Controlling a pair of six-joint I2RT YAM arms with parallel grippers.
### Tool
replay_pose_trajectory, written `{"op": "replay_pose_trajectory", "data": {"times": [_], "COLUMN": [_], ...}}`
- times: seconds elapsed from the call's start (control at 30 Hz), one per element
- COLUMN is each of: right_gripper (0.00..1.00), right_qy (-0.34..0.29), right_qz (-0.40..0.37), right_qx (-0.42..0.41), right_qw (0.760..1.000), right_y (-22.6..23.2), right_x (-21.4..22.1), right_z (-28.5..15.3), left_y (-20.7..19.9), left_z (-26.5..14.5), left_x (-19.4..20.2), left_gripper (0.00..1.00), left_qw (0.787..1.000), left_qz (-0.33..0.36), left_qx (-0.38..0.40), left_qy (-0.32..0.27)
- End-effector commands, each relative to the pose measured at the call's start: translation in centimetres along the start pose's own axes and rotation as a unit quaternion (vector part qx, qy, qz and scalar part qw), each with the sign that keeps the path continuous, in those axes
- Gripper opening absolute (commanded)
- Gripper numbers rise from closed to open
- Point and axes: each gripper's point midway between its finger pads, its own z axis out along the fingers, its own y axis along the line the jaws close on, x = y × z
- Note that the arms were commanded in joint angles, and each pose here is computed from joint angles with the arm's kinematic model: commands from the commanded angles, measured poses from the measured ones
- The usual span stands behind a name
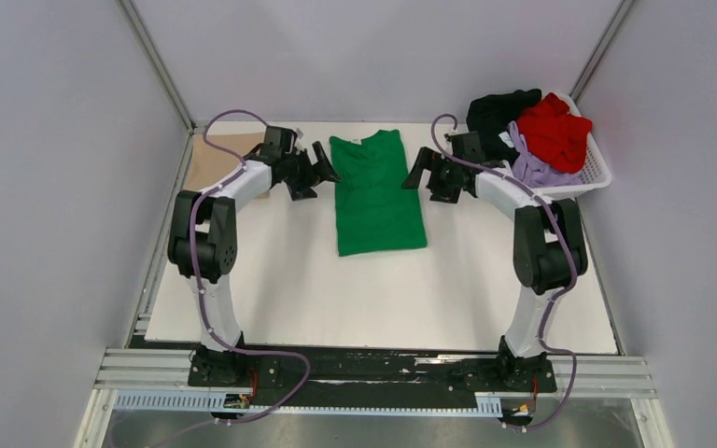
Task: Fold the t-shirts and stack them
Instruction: Grab one side of the 2/3 rectangular tshirt with both arms
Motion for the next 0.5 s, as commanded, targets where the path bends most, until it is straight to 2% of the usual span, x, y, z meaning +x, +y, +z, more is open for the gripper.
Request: {"op": "replay_pose_trajectory", "data": {"times": [0.0,0.23,0.47], "right_gripper": [1.00,1.00,0.98], "right_qy": [-0.024,0.017,0.044], "right_qz": [-0.016,0.029,0.057], "right_qx": [-0.005,0.010,0.020], "right_qw": [1.000,0.999,0.997], "right_y": [0.5,-1.8,-3.1], "right_x": [1.6,8.4,11.0], "right_z": [-4.1,-6.5,-6.2], "left_y": [-2.4,-0.1,1.7], "left_z": [-4.8,-6.1,-4.4], "left_x": [1.6,11.4,16.0], "left_gripper": [1.00,1.00,0.98], "left_qw": [0.999,0.999,0.996], "left_qz": [0.025,0.031,0.019], "left_qx": [0.029,-0.021,-0.044], "left_qy": [-0.029,0.029,0.076]}}
